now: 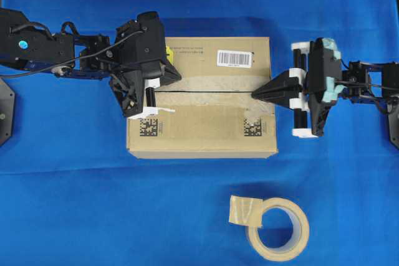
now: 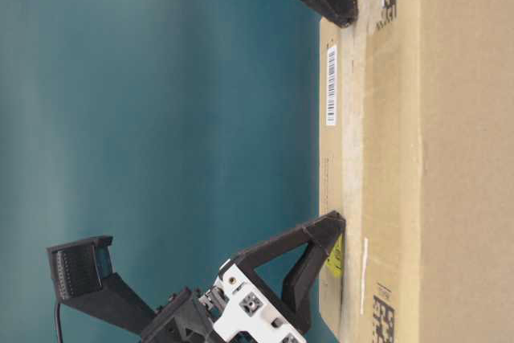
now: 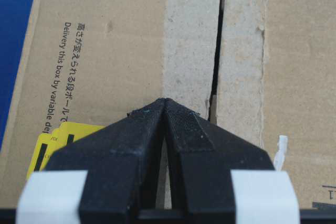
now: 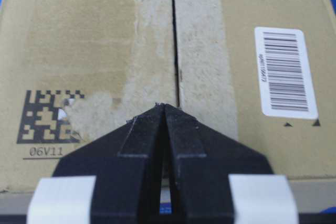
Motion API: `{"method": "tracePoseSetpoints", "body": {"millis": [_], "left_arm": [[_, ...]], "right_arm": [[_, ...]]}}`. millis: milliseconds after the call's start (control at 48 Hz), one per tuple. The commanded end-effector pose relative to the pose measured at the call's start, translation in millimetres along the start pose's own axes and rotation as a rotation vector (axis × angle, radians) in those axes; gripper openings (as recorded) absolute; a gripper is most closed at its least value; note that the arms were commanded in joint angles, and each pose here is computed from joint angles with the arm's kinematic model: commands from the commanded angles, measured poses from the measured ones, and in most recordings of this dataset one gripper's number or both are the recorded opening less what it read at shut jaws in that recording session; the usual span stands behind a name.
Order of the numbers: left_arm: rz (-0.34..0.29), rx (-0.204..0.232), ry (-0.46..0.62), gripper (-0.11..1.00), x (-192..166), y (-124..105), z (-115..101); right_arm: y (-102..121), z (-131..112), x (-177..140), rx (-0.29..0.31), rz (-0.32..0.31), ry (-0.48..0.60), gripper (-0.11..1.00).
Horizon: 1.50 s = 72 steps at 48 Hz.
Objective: Close the cardboard box.
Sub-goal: 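Press both grippers along the center seam of the closed flaps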
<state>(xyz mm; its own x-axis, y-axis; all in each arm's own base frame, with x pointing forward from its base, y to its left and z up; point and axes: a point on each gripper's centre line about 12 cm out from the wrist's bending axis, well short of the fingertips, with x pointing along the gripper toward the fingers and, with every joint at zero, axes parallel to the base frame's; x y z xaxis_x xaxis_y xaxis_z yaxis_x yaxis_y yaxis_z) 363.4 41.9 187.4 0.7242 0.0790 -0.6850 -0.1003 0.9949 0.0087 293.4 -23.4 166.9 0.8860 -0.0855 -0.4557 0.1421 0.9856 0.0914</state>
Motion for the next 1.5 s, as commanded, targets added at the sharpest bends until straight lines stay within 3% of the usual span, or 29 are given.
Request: {"method": "tracePoseSetpoints", "body": {"millis": [0,875,1208,1479], "left_arm": [[-0.010,0.005,-0.038,0.00,-5.6,-5.0,7.0],[-0.017,0.016,-0.126,0.00,-14.6,-10.5,0.5],[-0.020,0.023,-0.399,0.00,-42.7,-14.6,-14.1],[-0.014,0.021,-0.514,0.00,-52.2,-13.6,-48.1]], "right_arm": [[-4.0,0.1,-1.6,0.004,-0.011,-0.030,0.00],[-11.1,-3.0,-3.4,0.023,-0.033,-0.036,0.00],[-11.1,-2.8,-3.0,0.023,-0.033,-0.036,0.00],[-11.0,-2.1,0.0,0.023,-0.034,-0.033,0.00]]}}
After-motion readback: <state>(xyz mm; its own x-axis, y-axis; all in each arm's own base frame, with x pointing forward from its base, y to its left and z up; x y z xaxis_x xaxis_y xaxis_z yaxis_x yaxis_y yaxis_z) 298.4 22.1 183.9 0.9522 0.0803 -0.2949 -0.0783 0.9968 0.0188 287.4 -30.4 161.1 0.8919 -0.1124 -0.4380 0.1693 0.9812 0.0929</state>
